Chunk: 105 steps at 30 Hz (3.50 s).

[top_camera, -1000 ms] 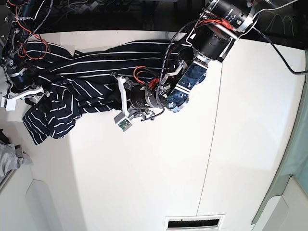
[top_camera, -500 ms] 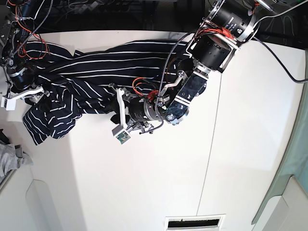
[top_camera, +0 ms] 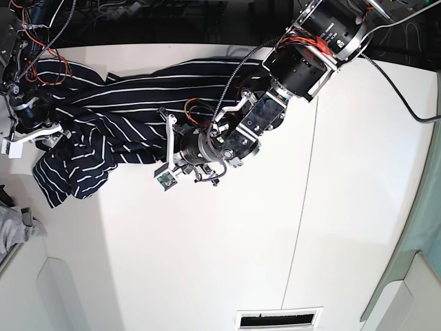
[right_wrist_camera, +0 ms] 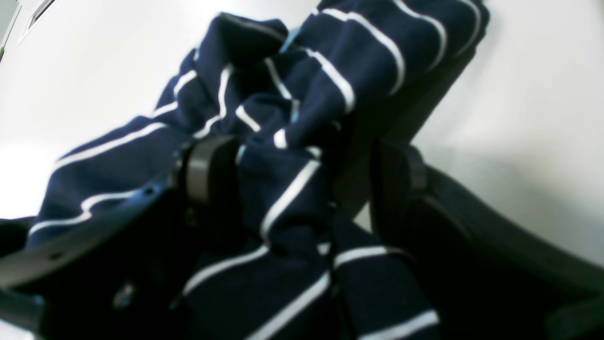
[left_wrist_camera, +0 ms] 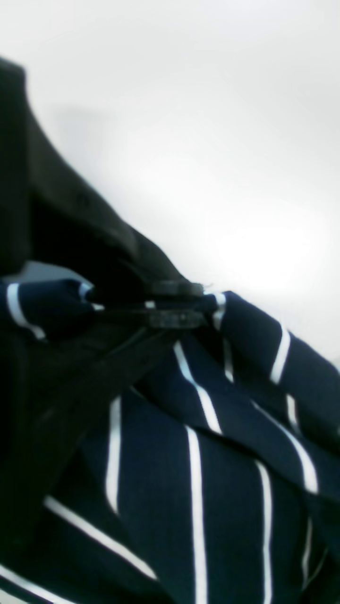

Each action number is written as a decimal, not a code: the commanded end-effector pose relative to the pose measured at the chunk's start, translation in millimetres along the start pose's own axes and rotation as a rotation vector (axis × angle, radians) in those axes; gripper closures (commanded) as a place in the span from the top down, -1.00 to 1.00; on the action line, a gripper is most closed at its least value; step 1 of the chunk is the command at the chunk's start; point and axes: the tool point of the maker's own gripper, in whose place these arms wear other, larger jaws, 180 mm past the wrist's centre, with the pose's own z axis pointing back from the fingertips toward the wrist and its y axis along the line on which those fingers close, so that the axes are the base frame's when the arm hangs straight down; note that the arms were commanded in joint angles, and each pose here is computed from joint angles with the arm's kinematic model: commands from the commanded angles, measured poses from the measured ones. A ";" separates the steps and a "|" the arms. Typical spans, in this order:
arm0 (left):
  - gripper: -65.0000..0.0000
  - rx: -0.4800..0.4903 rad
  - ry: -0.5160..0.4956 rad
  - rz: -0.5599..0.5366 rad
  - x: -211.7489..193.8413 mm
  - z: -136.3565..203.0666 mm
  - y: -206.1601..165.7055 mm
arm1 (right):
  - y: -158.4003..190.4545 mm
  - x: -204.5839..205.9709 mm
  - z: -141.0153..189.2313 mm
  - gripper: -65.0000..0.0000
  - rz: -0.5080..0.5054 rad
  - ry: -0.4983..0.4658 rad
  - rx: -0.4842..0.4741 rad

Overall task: Layout the t-shirt on the table in an organized manner, then fold the t-shirt properly
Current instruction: 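Pull the grasped fabric away from the right gripper with the left gripper, then grasp the shirt body with both grippers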

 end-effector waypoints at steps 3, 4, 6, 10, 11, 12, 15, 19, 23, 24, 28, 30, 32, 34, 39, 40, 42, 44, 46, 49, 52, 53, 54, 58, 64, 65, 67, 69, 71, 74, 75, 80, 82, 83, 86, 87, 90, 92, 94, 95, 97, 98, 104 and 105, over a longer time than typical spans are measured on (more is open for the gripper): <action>-1.00 0.066 -0.122 -0.011 48.8 15.9 29.6 | 0.9 17.2 0.8 -0.39 0.031 -0.043 0.010; -1.00 0.088 -0.145 -0.011 57.9 23.3 38.7 | 0.9 17.2 0.8 -0.69 0.031 -0.043 0.010; -1.00 0.138 -0.185 -0.020 76.3 42.7 59.1 | 0.8 17.4 0.9 -1.00 0.031 -0.043 0.010; -1.00 0.228 -0.249 -0.045 106.8 90.3 97.5 | 1.2 20.9 2.4 -1.00 0.049 -0.047 0.023; -1.00 0.240 -0.251 -0.048 110.5 100.0 104.7 | -0.1 23.3 3.2 -1.00 0.055 -0.049 0.021; -1.00 0.252 -0.251 -0.056 112.9 108.5 111.3 | -2.4 25.5 4.2 -1.00 0.062 -0.050 0.017; -1.00 0.291 -0.260 -0.107 116.9 128.6 125.7 | -13.2 34.9 9.3 -1.00 0.079 -0.060 -0.004; -1.00 0.317 -0.264 -0.144 116.0 147.4 136.0 | -25.7 44.9 15.8 -1.00 0.090 -0.071 -0.029; -1.00 0.305 -0.242 -0.121 108.4 150.2 139.0 | -26.5 32.3 15.8 -1.00 0.085 -0.017 -0.031; -1.00 0.305 -0.228 -0.117 105.3 149.6 139.3 | -26.1 30.1 16.3 -1.00 0.077 -0.018 -0.030; -0.85 0.301 -0.165 -0.104 90.9 145.8 138.9 | -24.5 28.8 18.0 -0.80 0.045 -0.030 -0.016; -0.55 0.268 -0.131 -0.122 82.9 142.7 132.4 | -22.6 32.4 18.0 -0.40 0.025 -0.048 -0.005; -0.40 0.246 -0.114 -0.096 75.9 140.4 127.6 | -19.5 37.5 18.4 -0.16 -0.003 -0.077 0.013; -0.39 0.234 -0.122 -0.057 72.4 139.0 123.8 | -17.2 42.9 18.3 -0.10 -0.021 -0.102 0.025; -0.39 0.246 -0.141 -0.016 67.3 140.7 119.6 | -10.9 63.5 15.1 -0.10 -0.035 -0.165 0.046; -0.39 0.244 -0.150 -0.012 67.0 142.2 117.0 | -8.9 69.0 14.0 -0.10 -0.033 -0.180 0.051; -0.39 0.243 -0.179 -0.007 68.7 147.2 111.7 | -5.2 78.0 11.6 -0.10 -0.030 -0.200 0.060; -0.39 0.253 -0.201 0.003 69.8 154.3 110.9 | -1.5 87.4 9.0 -0.10 -0.026 -0.217 0.067; -0.36 0.269 -0.223 0.021 71.5 162.1 114.9 | 2.4 98.3 6.7 -0.10 -0.020 -0.238 0.075; -0.26 0.296 -0.241 0.067 70.6 172.7 127.4 | 6.9 116.2 4.8 -0.03 -0.011 -0.270 0.086; -0.26 0.266 -0.216 0.120 58.9 174.0 125.3 | 11.7 133.2 3.5 0.14 -0.003 -0.300 0.098; -0.26 0.239 -0.213 0.131 54.2 172.6 119.3 | 13.8 137.0 2.7 0.15 -0.002 -0.305 0.103; -0.26 0.215 -0.211 0.145 48.7 171.0 112.9 | 17.7 140.1 0.8 0.15 0.002 -0.309 0.111; -0.26 0.163 -0.192 0.202 19.4 164.7 88.9 | 35.7 139.4 -11.2 0.15 0.051 -0.279 0.134; -0.74 0.145 -0.124 0.262 -23.4 159.7 62.8 | 72.7 102.4 -47.3 -0.85 0.309 -0.152 0.132; -0.89 0.140 -0.115 0.271 -28.4 159.3 58.9 | 79.6 95.0 -52.0 -1.00 0.360 -0.130 0.141; -1.00 0.128 -0.099 0.291 -37.8 157.6 50.1 | 92.9 84.1 -60.1 -1.00 0.452 -0.089 0.157; -1.00 0.114 -0.078 0.317 -49.2 155.1 40.7 | 104.9 76.1 -68.3 -1.00 0.527 -0.051 0.171; -1.00 0.103 -0.066 0.345 -59.5 151.8 32.3 | 114.3 64.6 -78.7 -1.00 0.586 -0.003 0.182; -1.00 0.082 -0.058 0.408 -71.6 142.5 19.1 | 119.5 37.7 -93.8 -1.00 0.629 0.090 0.196; -1.00 0.076 -0.056 0.427 -73.3 138.1 15.7 | 120.2 28.9 -97.5 -1.00 0.628 0.115 0.202; -1.00 0.120 -0.038 0.499 -80.6 113.3 14.3 | 113.7 2.5 -102.2 -1.00 0.608 0.171 0.209; -1.00 0.154 -0.010 0.534 -87.8 104.4 20.5 | 111.9 -0.3 -101.6 -1.00 0.607 0.177 0.207; -1.00 0.159 -0.006 0.544 -88.8 101.0 23.1 | 112.0 -1.0 -101.4 -1.00 0.606 0.178 0.208; -1.00 0.159 -0.001 0.552 -87.5 93.9 27.9 | 112.1 -1.8 -101.3 -1.00 0.606 0.182 0.208; -1.00 0.161 -0.002 0.550 -85.9 92.8 30.3 | 112.1 -1.7 -101.4 -1.00 0.606 0.181 0.208; -1.00 0.184 0.016 0.511 -87.4 92.4 37.0 | 112.0 -1.5 -101.4 -1.00 0.606 0.181 0.208; -1.00 0.186 0.017 0.506 -87.7 94.0 38.5 | 111.9 -1.6 -101.4 -1.00 0.606 0.182 0.208; -1.00 0.152 0.009 0.499 -79.5 96.5 34.1 | 112.0 -1.2 -101.4 -1.00 0.606 0.180 0.207; -1.00 0.116 -0.010 0.487 -70.2 98.2 28.1 | 111.9 -1.6 -101.4 -1.00 0.606 0.181 0.208; -1.00 0.057 -0.061 0.454 -48.7 105.1 16.7 | 111.7 -2.0 -101.3 -1.00 0.606 0.182 0.208; -1.00 0.042 -0.079 0.436 -40.0 109.1 12.9 | 111.8 -1.8 -101.3 -1.00 0.606 0.182 0.208; -1.00 0.064 -0.143 0.390 -22.3 117.0 15.3 | 111.7 -2.1 -101.3 -1.00 0.606 0.182 0.208; -1.00 0.090 -0.145 0.390 -24.0 116.0 20.9 | 111.6 -2.0 -101.3 -1.00 0.606 0.182 0.207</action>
